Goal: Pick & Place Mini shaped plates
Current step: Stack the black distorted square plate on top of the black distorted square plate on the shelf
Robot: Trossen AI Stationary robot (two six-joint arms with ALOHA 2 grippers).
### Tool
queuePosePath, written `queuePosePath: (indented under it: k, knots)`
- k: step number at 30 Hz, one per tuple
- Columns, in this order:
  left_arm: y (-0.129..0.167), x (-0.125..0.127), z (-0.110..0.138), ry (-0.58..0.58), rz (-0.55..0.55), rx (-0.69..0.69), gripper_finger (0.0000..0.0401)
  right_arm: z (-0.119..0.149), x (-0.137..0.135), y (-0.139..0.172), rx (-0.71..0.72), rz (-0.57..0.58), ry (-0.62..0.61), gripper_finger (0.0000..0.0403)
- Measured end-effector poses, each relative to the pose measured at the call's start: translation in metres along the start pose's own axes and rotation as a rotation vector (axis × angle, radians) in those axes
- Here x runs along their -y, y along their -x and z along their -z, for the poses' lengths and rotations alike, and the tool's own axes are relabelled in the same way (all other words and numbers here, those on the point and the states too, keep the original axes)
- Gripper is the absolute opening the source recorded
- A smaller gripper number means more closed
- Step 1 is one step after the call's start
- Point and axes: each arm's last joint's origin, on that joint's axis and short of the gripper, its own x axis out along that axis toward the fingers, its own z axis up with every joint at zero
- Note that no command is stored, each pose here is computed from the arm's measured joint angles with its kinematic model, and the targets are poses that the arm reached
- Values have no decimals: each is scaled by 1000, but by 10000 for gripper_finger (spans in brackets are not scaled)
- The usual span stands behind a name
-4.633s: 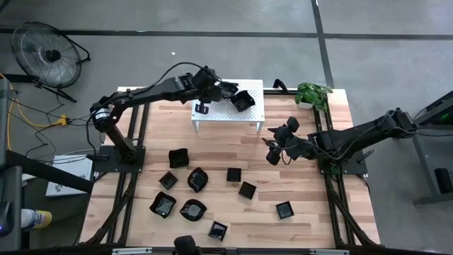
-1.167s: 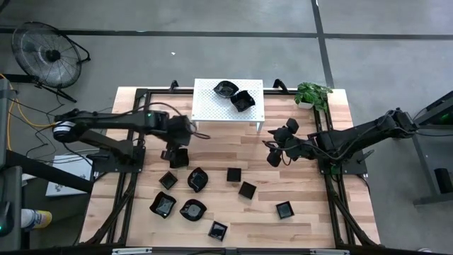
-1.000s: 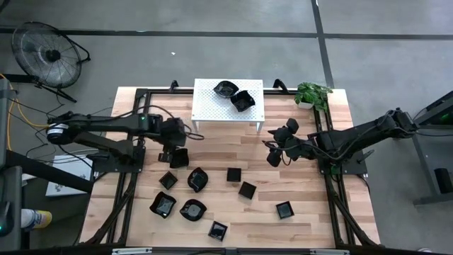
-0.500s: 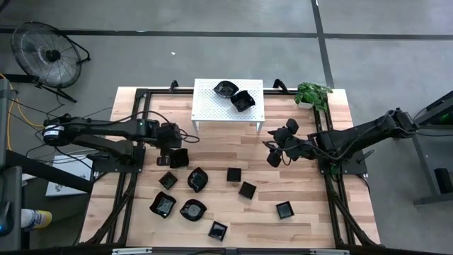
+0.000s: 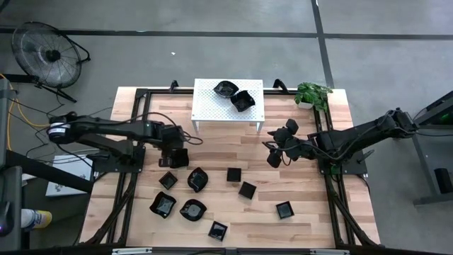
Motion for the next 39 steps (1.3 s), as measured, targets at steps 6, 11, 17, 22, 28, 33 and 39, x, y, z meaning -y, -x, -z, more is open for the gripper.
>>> queuePosePath:
  k: [6,11,17,22,28,33,39]
  knots:
    - [-8,0,-3,-1,2,-25,115,0,0,0,0,0,0,211]
    - [-13,0,-4,-2,-2,-53,115,0,0,0,-1,-2,0,211]
    - [-14,0,-6,-1,-8,-33,115,0,0,0,-3,-6,0,211]
    - [-14,0,-6,4,-7,-34,115,0,0,0,-2,-5,0,211]
    - [-14,0,-6,16,-6,-32,115,0,0,0,-2,-5,0,211]
    - [-14,0,-6,23,-4,-31,102,0,0,0,-3,-6,0,211]
    - [-14,0,-7,24,-6,-21,42,0,0,0,-3,-6,7,211]
